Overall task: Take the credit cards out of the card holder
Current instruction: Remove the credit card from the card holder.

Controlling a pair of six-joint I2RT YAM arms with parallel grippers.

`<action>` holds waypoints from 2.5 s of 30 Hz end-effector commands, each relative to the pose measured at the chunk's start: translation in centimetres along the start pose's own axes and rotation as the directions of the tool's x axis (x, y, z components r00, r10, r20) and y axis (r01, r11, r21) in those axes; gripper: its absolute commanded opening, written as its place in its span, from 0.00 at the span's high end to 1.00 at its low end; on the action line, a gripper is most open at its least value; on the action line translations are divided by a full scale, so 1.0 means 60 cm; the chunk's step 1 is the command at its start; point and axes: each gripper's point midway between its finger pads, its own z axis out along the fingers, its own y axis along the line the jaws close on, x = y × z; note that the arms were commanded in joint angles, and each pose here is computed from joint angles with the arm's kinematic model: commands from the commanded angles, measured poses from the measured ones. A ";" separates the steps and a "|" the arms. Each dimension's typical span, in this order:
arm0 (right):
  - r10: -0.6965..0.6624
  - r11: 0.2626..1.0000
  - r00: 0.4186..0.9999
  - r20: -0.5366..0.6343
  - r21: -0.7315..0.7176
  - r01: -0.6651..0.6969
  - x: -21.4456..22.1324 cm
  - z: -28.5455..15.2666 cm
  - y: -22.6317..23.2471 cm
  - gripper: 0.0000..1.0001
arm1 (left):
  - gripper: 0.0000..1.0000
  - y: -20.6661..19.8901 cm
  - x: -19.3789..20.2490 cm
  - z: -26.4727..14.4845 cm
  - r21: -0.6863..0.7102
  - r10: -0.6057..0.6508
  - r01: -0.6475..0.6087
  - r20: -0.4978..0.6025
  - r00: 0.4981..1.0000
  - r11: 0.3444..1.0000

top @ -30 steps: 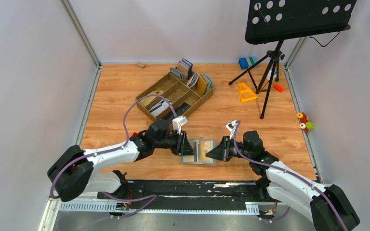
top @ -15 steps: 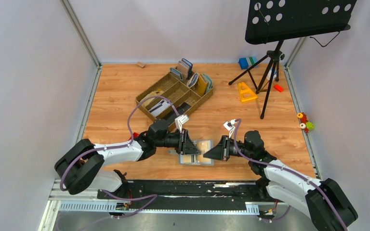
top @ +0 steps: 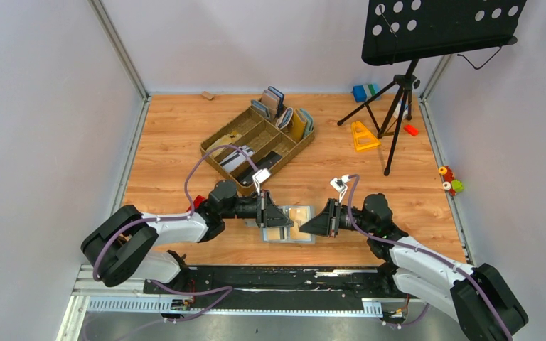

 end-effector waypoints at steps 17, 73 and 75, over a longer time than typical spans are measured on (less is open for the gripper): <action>-0.095 0.993 0.989 0.111 -0.065 0.103 -0.022 -0.015 0.041 1.00 | 1.00 -0.001 0.004 -0.013 0.006 0.017 -0.017 -0.013 1.000 1.000; -0.056 0.998 0.986 0.155 -0.013 0.059 -0.022 -0.023 0.020 0.97 | 1.00 -0.015 0.006 -0.028 0.060 0.019 -0.021 0.022 1.000 0.998; -0.057 0.998 0.986 0.156 -0.012 0.059 -0.023 -0.023 0.019 0.97 | 1.00 -0.013 0.005 -0.029 0.053 0.024 -0.025 0.023 0.999 0.998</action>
